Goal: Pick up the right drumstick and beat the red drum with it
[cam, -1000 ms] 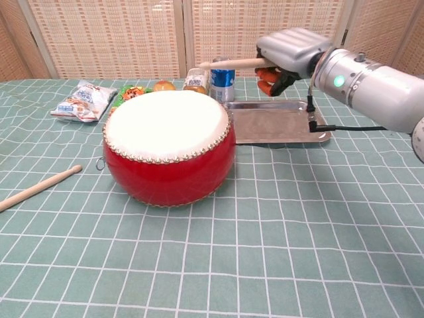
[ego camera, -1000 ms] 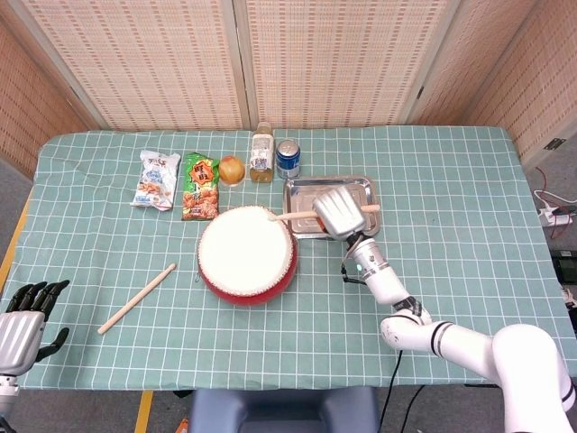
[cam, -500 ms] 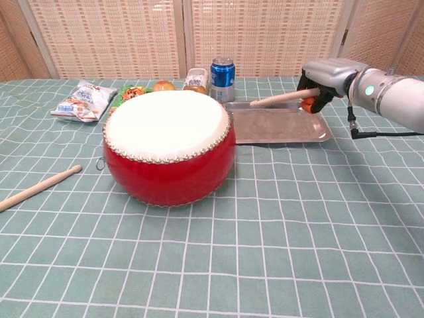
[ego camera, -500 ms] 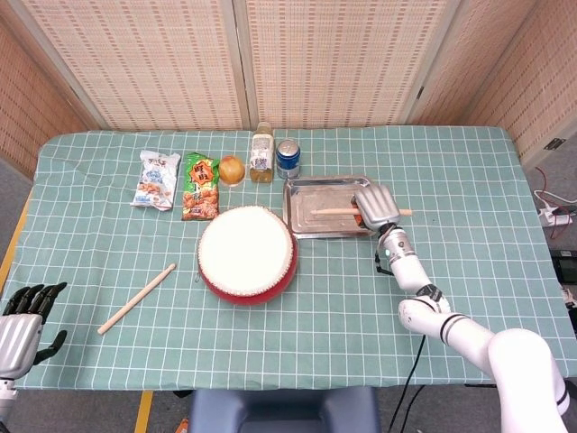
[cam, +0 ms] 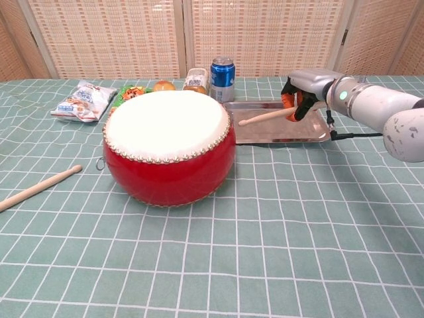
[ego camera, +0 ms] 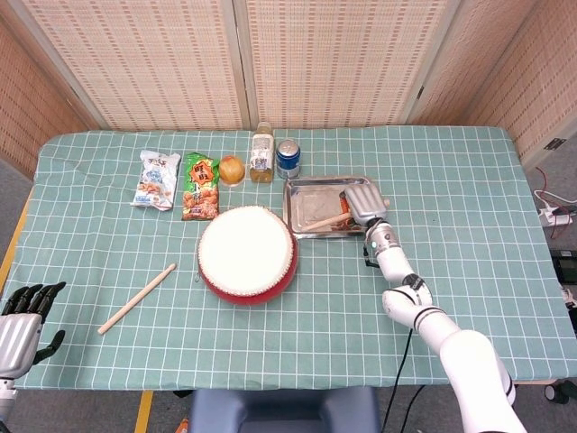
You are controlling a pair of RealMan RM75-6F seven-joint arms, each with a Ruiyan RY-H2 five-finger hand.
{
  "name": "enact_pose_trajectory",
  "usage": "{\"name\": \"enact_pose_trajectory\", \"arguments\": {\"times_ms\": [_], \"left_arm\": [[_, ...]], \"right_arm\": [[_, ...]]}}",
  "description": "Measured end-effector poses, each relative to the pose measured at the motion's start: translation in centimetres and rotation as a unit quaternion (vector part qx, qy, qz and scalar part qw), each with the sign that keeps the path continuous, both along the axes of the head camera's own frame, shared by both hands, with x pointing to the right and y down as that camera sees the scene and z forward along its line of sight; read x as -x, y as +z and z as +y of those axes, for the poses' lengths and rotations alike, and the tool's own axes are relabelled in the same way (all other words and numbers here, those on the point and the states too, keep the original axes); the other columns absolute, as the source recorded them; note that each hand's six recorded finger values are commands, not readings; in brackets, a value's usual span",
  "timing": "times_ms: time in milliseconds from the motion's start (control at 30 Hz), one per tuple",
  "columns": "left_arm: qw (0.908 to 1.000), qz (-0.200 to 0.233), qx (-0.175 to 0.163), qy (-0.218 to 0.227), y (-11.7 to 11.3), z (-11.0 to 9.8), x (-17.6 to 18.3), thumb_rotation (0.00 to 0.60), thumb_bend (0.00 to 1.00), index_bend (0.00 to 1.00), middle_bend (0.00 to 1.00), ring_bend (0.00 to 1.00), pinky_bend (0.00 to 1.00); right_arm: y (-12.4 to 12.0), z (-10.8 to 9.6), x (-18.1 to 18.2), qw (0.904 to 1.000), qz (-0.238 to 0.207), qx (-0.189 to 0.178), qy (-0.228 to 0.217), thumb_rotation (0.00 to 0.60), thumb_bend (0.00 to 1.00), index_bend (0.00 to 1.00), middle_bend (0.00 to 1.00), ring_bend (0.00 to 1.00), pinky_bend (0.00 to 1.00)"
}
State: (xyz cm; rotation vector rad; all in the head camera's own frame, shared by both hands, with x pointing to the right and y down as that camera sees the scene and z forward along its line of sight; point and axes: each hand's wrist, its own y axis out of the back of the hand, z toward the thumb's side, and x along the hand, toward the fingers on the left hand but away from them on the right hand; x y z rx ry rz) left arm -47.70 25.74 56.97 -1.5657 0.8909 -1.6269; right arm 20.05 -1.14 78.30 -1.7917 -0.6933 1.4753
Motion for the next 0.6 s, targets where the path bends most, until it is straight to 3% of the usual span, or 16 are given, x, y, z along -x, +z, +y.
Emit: {"name": "enact_pose_trajectory", "arguments": {"times_ms": [167,300,600], "left_arm": [[1.0,0.003,0.0,0.002,0.04,-0.03,-0.15,0.6,0.3,0.12,0.15,0.09,0.11],[1.0,0.004,0.0,0.004,0.04,-0.06,-0.16,0.6,0.3,0.12,0.15,0.09,0.11],[1.0,0.005,-0.003,0.003,-0.03,0.07,0.08,0.6,0.3,0.12,0.15,0.09,0.11]], "right_arm": [[0.33,-0.14,-0.14,0.9999,-0.004,0.004,0.014,0.6,0.32,0.32,0.35,0.24,0.39],[0.56,-0.12,-0.23,0.9998,-0.004,0.009,0.019,0.6,0.21,0.2,0.29,0.18,0.28],[0.6,0.25,-0.06,0.9996,-0.015,0.011,0.02,0.6,0.17,0.16,0.27,0.16,0.26]]}}
